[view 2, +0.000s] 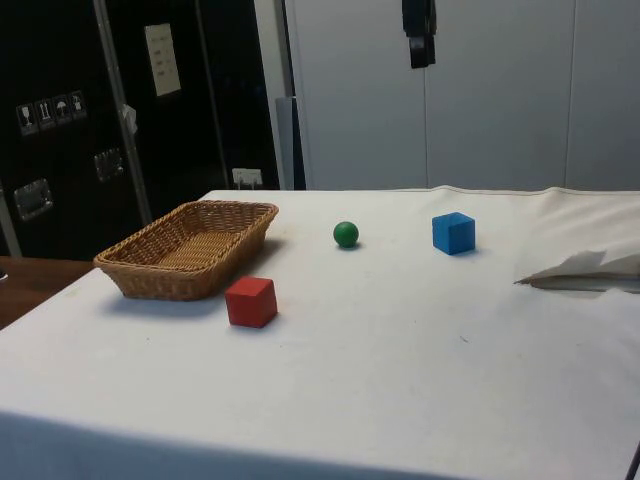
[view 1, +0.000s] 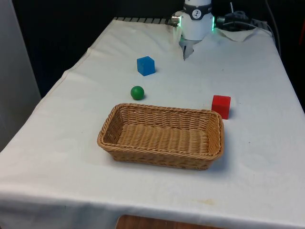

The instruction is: Place all non-red objects into the basket.

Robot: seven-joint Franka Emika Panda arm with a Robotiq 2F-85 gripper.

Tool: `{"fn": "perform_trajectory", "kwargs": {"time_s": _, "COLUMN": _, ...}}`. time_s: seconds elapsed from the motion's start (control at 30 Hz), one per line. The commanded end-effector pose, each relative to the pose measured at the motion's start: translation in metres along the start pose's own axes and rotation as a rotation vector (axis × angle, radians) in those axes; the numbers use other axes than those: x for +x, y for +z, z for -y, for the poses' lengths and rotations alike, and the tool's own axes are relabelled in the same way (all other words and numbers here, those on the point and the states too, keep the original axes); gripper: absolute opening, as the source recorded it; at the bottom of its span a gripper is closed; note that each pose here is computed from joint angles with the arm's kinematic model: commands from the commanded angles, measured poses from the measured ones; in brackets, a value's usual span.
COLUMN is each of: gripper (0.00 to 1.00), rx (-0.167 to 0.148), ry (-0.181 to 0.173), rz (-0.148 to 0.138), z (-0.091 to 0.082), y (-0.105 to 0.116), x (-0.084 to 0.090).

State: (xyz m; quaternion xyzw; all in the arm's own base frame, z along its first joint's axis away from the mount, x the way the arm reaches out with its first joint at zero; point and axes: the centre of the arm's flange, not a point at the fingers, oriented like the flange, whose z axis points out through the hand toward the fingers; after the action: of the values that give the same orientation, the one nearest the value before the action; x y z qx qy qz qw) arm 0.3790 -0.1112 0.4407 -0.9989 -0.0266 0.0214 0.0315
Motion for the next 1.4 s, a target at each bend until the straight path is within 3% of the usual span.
{"fn": "perform_trajectory", "kwargs": {"time_s": 0.0, "gripper": 1.0, "rx": -0.007, "ry": 0.013, "rz": -0.007, "z": -0.001, "y": 0.002, "x": 0.0}}
{"fn": "perform_trajectory", "kwargs": {"time_s": 0.1, "gripper": 1.0, "rx": 0.0, "ry": 0.021, "rz": 0.003, "z": -0.001, "y": 0.005, "x": 0.001}}
{"fn": "perform_trajectory", "kwargs": {"time_s": 0.37, "gripper": 1.0, "rx": -0.008, "ry": 0.089, "rz": 0.003, "z": -0.002, "y": 0.02, "x": 0.002}}
{"fn": "perform_trajectory", "kwargs": {"time_s": 0.4, "gripper": 1.0, "rx": -0.001, "ry": 0.078, "rz": 0.009, "z": -0.001, "y": 0.018, "x": 0.002}}
{"fn": "perform_trajectory", "kwargs": {"time_s": 0.5, "gripper": 1.0, "rx": -0.01, "ry": 0.117, "rz": 0.008, "z": -0.003, "y": 0.027, "x": 0.003}}
{"fn": "perform_trajectory", "kwargs": {"time_s": 0.63, "gripper": 1.0, "rx": -0.011, "ry": 0.146, "rz": 0.011, "z": -0.003, "y": 0.033, "x": 0.004}}
{"fn": "perform_trajectory", "kwargs": {"time_s": 0.67, "gripper": 1.0, "rx": -0.005, "ry": 0.135, "rz": 0.02, "z": -0.001, "y": 0.032, "x": 0.004}}
{"fn": "perform_trajectory", "kwargs": {"time_s": 0.8, "gripper": 1.0, "rx": -0.012, "ry": 0.18, "rz": 0.016, "z": -0.003, "y": 0.041, "x": 0.005}}
{"fn": "perform_trajectory", "kwargs": {"time_s": 0.9, "gripper": 1.0, "rx": -0.014, "ry": 0.2, "rz": 0.02, "z": -0.004, "y": 0.046, "x": 0.005}}
{"fn": "perform_trajectory", "kwargs": {"time_s": 0.93, "gripper": 1.0, "rx": -0.01, "ry": 0.193, "rz": 0.029, "z": -0.002, "y": 0.045, "x": 0.006}}
{"fn": "perform_trajectory", "kwargs": {"time_s": 1.17, "gripper": 1.0, "rx": -0.02, "ry": 0.255, "rz": 0.026, "z": -0.004, "y": 0.058, "x": 0.007}}
{"fn": "perform_trajectory", "kwargs": {"time_s": 1.23, "gripper": 1.0, "rx": -0.014, "ry": 0.248, "rz": 0.035, "z": -0.003, "y": 0.058, "x": 0.006}}
{"fn": "perform_trajectory", "kwargs": {"time_s": 1.37, "gripper": 1.0, "rx": -0.028, "ry": 0.295, "rz": 0.028, "z": -0.005, "y": 0.067, "x": 0.008}}
